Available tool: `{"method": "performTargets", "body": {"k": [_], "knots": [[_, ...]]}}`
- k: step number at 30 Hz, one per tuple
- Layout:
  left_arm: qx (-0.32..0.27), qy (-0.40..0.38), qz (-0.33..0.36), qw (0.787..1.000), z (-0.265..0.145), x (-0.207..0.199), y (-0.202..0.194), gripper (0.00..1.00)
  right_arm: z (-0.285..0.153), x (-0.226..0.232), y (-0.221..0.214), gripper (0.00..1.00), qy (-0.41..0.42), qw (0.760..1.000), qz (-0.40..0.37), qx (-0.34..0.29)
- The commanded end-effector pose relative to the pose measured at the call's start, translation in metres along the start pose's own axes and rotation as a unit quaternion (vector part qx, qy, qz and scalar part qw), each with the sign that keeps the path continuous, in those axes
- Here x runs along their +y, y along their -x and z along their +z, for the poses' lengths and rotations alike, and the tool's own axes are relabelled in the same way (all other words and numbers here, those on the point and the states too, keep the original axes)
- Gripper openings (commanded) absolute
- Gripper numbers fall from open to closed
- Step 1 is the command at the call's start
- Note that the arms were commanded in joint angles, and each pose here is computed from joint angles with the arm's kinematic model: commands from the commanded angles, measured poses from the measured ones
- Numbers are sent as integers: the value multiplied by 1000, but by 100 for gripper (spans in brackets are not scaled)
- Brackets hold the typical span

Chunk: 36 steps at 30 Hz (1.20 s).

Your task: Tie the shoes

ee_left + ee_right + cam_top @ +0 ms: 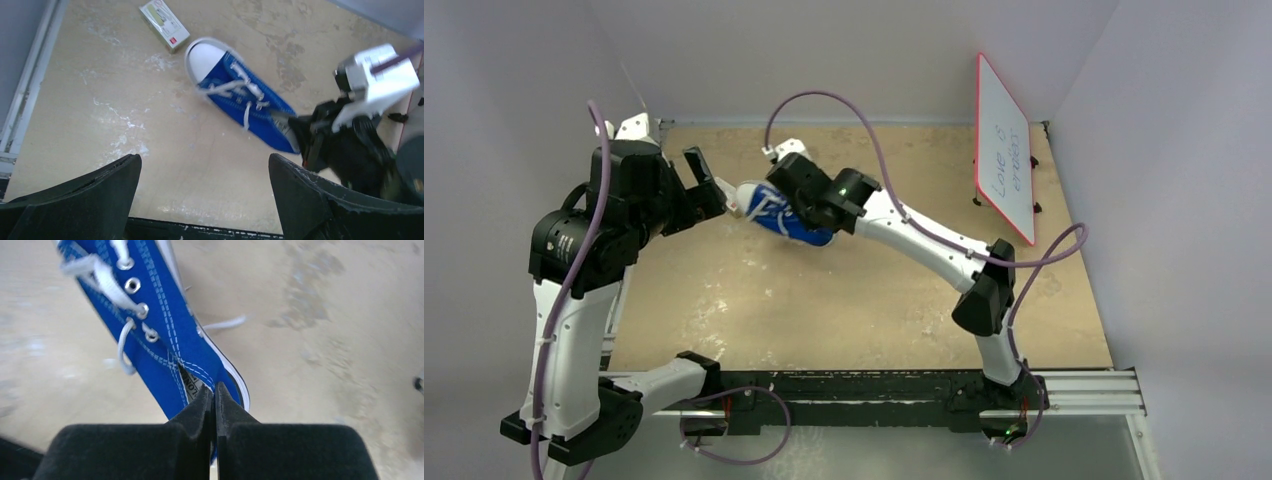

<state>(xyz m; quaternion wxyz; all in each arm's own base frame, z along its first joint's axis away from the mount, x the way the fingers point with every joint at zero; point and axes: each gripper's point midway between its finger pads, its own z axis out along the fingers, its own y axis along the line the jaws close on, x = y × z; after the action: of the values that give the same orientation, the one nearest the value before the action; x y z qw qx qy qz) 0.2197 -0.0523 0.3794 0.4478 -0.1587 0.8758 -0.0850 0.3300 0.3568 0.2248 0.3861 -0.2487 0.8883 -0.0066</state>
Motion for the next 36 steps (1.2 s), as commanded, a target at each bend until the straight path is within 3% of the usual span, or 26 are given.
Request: {"method": "performTargets", "body": {"k": [1, 4, 9, 14, 22, 26, 27, 29, 32, 36], "knots": [[-70, 48, -8, 996, -22, 23, 27, 99, -64, 23, 62, 0, 30, 989, 92, -109], [-98, 88, -15, 991, -28, 38, 37, 99, -63, 34, 46, 0, 50, 987, 124, -86], [-89, 84, -20, 992, -18, 34, 32, 99, -31, 18, -36, 0, 0, 982, 187, -36], [-58, 63, -24, 996, 0, 21, 20, 99, -4, -33, -109, 0, -108, 941, 319, 21], [63, 18, 3, 998, 48, -12, -23, 99, 14, -9, -177, 0, -97, 915, 374, 119], [124, -15, -14, 992, 72, -24, -62, 99, 8, 13, -183, 0, -18, 918, 370, 140], [140, -26, -20, 990, 78, -28, -72, 99, 3, 23, -180, 2, 21, 921, 361, 145], [174, -38, -31, 984, 91, -32, -95, 99, -6, 33, -176, 19, 77, 929, 333, 141], [219, -62, -46, 973, 106, -40, -126, 99, -24, 19, -173, 40, 91, 937, 313, 126], [220, -45, -46, 973, 118, -33, -134, 99, -34, -10, -154, 60, 164, 947, 266, 79]]}}
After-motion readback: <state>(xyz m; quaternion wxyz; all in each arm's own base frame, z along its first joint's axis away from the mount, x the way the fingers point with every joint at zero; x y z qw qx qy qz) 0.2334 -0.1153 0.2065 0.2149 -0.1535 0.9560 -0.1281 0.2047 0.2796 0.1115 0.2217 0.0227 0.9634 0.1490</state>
